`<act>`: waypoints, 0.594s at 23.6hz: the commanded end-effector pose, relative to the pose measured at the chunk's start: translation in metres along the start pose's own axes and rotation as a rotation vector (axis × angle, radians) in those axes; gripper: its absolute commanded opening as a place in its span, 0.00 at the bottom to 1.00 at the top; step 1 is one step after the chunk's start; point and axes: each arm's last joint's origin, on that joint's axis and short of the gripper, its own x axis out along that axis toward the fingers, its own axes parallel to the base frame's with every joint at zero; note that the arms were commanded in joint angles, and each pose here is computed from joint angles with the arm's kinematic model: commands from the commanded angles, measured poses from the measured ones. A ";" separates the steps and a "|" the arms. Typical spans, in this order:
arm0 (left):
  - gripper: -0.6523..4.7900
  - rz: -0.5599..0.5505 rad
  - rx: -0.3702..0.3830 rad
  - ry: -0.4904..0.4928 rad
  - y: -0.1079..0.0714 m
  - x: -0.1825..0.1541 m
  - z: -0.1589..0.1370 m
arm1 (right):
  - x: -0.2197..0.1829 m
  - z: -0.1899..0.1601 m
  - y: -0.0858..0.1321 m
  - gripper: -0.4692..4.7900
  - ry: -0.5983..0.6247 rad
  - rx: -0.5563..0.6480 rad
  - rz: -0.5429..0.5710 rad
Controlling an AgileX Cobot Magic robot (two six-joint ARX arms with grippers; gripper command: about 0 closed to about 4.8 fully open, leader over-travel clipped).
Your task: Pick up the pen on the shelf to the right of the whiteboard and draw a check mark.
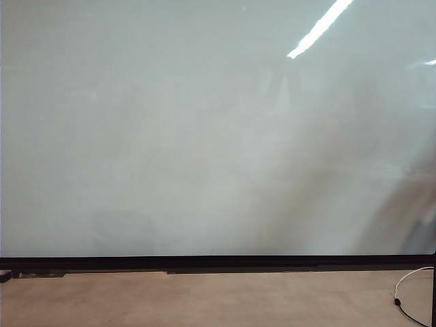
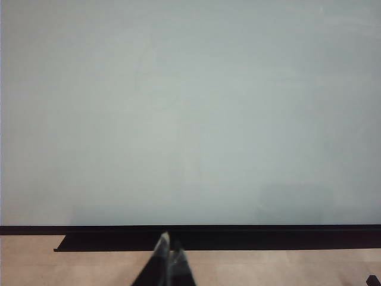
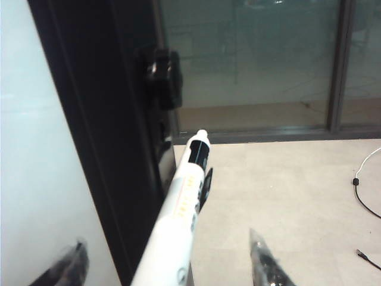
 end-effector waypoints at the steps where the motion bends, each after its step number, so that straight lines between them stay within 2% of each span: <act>1: 0.11 0.000 0.004 -0.015 0.000 0.000 0.002 | 0.003 0.005 -0.002 0.75 -0.025 -0.020 0.008; 14: 0.11 -0.001 0.004 -0.015 0.000 0.000 0.002 | 0.008 0.009 -0.002 0.72 -0.041 -0.027 0.025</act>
